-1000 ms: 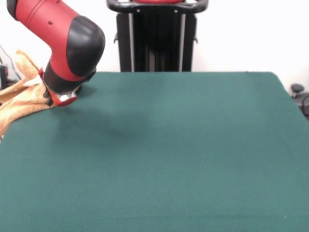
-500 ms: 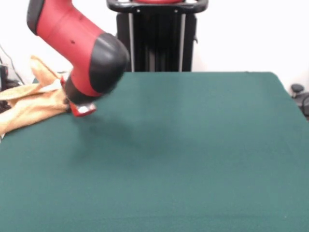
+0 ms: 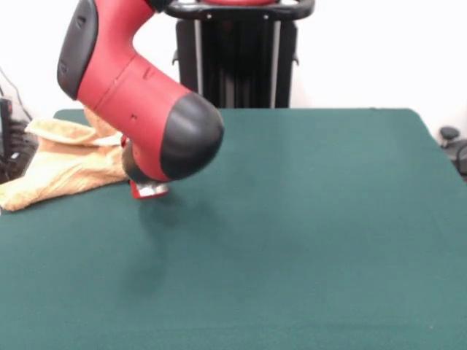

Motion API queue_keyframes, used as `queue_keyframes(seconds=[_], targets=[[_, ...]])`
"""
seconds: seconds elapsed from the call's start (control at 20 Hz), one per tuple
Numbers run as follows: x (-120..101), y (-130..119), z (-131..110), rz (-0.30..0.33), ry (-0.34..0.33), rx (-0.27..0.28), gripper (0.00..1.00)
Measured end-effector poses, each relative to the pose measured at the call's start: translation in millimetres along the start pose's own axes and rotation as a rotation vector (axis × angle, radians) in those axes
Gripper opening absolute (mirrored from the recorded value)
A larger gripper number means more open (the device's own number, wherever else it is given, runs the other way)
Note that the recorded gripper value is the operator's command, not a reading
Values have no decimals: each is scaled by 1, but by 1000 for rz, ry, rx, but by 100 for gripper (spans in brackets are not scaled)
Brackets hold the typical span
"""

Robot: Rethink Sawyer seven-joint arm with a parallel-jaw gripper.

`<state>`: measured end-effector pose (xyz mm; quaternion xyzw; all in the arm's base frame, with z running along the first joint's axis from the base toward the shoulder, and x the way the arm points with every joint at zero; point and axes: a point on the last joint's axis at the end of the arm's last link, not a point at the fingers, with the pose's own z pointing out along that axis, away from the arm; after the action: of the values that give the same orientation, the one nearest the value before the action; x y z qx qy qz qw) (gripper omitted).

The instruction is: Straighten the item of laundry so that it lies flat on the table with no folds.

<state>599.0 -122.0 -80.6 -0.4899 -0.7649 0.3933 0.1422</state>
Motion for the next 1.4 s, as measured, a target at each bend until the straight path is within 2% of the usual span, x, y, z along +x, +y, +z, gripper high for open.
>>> queue_keyframes(seconds=[0.3,0.65,1.05,1.4], targets=[[-7,20,-10,-4,52,81,0],[-7,31,-21,-23,60,89,0],[15,46,-54,-50,9,16,0],[53,71,-98,-73,-11,-65,0]])
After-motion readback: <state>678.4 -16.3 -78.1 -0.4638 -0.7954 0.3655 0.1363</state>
